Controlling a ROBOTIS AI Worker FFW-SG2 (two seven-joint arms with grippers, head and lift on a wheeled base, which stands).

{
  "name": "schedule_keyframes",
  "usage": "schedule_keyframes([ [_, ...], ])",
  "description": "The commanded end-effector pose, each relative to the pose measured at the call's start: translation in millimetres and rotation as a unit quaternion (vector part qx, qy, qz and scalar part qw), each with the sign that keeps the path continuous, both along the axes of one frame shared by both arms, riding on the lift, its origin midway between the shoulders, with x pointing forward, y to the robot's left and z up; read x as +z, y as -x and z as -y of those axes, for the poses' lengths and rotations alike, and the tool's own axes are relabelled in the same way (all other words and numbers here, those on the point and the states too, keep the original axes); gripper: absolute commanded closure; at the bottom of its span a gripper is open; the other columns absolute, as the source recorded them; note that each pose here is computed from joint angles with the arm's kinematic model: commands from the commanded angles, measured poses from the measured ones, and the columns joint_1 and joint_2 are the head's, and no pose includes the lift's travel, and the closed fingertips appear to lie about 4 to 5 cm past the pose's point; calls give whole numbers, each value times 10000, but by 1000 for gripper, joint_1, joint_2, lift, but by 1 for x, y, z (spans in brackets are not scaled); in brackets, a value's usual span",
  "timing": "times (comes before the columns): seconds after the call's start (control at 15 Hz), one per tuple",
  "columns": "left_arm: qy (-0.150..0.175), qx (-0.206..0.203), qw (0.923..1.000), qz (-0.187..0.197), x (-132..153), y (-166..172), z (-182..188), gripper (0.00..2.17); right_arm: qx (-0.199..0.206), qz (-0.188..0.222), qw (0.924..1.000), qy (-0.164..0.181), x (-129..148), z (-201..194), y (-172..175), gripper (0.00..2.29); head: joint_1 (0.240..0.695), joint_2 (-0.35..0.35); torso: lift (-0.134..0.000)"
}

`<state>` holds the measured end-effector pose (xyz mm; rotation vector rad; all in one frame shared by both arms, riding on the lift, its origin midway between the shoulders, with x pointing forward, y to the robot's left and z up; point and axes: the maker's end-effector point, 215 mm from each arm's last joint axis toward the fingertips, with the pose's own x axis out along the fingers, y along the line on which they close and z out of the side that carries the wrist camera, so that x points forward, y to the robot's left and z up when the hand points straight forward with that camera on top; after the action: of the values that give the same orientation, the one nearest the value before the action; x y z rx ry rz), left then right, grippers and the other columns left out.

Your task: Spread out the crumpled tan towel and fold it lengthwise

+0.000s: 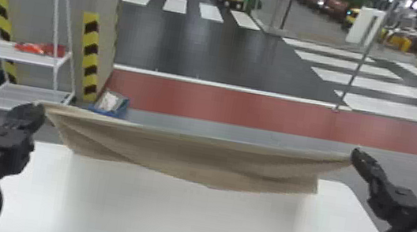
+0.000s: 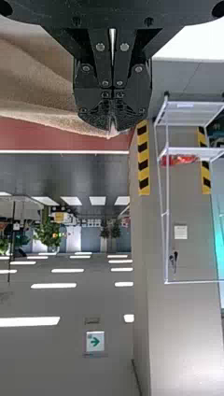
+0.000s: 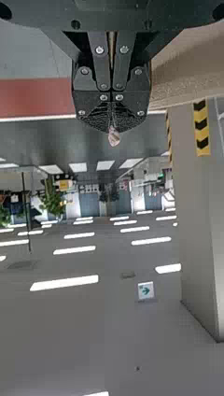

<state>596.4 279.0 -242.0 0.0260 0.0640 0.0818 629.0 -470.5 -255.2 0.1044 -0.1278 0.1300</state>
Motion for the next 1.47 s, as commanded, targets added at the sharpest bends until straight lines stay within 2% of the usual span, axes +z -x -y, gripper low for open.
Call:
schedule_keyframes([
  [0.0, 44, 128, 9992, -379, -52, 71, -16, 1379, 148, -381, 9992, 30, -52, 9, 69, 1328, 543, -168, -124],
  [0.13, -115, 274, 9971, -698, -82, 114, -20, 1379, 303, -531, 9981, -42, -71, 11, 113, 1328, 632, -177, -124],
  [0.27, -185, 330, 9948, -941, -97, 142, -21, 1379, 332, -764, 9965, -39, -93, 11, 142, 1328, 695, -186, -124],
  [0.47, -288, 330, 9891, -1409, -110, 167, -12, 1379, 332, -922, 9950, -170, -115, 15, 168, 1328, 695, -213, -124],
  [0.6, -558, 371, 9782, -1965, -124, 186, -11, 1379, 230, -833, 9960, -228, -110, 22, 182, 1328, 695, -227, -124],
  [0.67, -619, 386, 9754, -2081, -125, 190, -12, 1379, 168, -809, 9962, -275, -106, 28, 186, 1328, 695, -244, -124],
  [0.8, -630, 351, 9773, -1991, -116, 178, -10, 1379, 16, -756, 9968, -252, -98, 39, 179, 1328, 695, -262, -124],
  [0.87, -637, 340, 9759, -2058, -119, 163, -11, 1379, -67, -734, 9970, -246, -97, 46, 166, 1328, 695, -269, -124],
  [0.93, -656, 377, 9708, -2278, -133, 153, -15, 1379, -69, -756, 9966, -326, -99, 49, 153, 1328, 695, -275, -124],
  [1.07, -569, 393, 9678, -2420, -147, 130, -18, 1379, -101, -849, 9957, -352, -104, 53, 126, 1328, 695, -274, -124],
  [1.4, -550, 387, 9693, -2364, -143, 77, -21, 1379, -124, -1167, 9924, -358, -118, 60, 65, 1328, 695, -245, -124],
])
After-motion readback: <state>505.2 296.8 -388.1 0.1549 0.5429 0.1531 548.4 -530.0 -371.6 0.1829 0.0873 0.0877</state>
